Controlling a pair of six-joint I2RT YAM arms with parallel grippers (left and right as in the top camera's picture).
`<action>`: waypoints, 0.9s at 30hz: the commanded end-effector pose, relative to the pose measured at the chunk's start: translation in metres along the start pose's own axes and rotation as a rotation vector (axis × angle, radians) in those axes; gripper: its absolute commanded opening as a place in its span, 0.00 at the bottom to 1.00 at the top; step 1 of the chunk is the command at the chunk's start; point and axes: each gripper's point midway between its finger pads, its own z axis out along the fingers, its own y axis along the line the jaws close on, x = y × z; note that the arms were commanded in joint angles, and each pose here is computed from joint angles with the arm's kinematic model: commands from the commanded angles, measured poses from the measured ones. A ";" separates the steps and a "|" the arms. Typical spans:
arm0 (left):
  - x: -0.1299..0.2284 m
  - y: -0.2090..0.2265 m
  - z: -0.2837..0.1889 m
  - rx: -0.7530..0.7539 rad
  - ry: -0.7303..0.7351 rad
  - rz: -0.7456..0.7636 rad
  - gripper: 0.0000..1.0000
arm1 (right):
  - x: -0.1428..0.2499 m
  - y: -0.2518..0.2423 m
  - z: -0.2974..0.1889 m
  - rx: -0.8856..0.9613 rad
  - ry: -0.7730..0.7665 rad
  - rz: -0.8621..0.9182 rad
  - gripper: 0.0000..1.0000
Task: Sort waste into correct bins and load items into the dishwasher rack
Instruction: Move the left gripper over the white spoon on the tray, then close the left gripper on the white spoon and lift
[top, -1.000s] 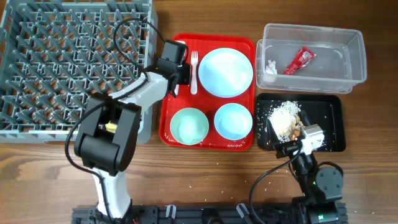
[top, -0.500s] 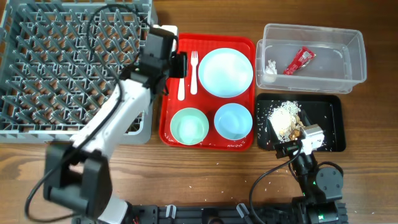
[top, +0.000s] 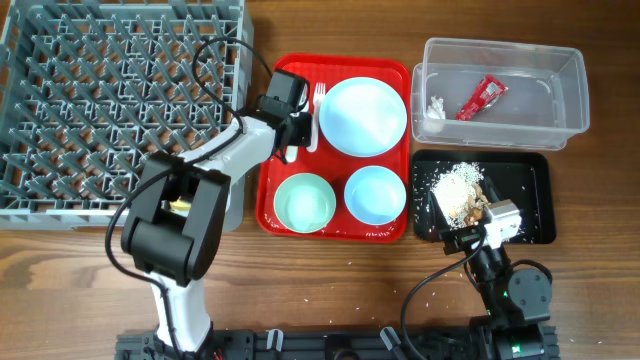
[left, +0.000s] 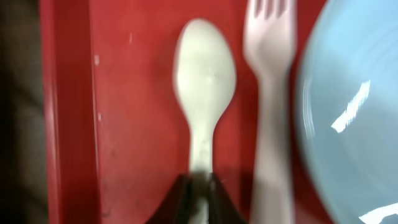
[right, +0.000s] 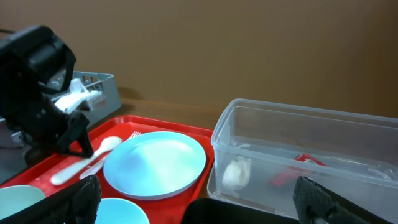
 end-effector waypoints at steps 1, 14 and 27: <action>0.021 -0.004 0.000 0.016 0.061 0.007 0.08 | -0.002 0.001 0.000 -0.007 -0.011 -0.016 1.00; -0.023 -0.016 0.004 0.064 -0.122 -0.019 0.58 | -0.002 0.001 0.000 -0.007 -0.011 -0.016 1.00; 0.012 0.020 0.021 -0.122 -0.009 -0.018 0.12 | -0.002 0.001 0.000 -0.007 -0.011 -0.015 1.00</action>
